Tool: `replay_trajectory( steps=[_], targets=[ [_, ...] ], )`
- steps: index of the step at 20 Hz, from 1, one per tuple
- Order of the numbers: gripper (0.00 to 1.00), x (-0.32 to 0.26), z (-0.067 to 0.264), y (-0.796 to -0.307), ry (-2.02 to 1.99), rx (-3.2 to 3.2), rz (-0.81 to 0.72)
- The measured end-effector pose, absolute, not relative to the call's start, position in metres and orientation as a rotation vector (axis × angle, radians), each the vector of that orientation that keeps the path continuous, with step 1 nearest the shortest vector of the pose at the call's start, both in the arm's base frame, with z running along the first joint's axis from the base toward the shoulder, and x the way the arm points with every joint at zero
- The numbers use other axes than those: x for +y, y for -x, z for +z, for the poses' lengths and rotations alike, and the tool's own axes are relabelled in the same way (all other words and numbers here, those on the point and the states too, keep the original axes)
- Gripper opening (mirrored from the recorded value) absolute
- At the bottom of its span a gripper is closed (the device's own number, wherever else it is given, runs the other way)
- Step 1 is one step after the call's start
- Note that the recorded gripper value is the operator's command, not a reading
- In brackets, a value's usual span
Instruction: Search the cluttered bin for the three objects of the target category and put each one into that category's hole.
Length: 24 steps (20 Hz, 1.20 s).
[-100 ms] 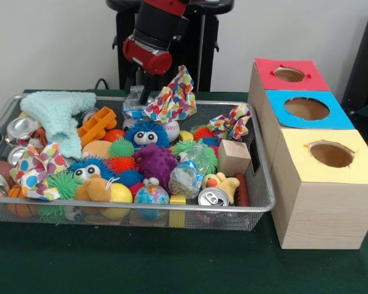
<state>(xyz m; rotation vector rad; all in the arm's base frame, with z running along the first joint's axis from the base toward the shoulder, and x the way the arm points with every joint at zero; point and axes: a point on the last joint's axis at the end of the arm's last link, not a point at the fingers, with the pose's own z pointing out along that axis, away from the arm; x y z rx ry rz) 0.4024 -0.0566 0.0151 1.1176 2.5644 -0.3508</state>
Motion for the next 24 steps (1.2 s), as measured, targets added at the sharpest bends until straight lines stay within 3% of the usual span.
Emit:
replay_trajectory(
  steps=[1, 24],
  targets=[
    [0.0, -0.057, 0.015, -0.403, -1.117, 2.564, -0.351],
    [0.0, -0.045, 0.041, -0.41, -1.205, 2.613, -0.26]
  ],
)
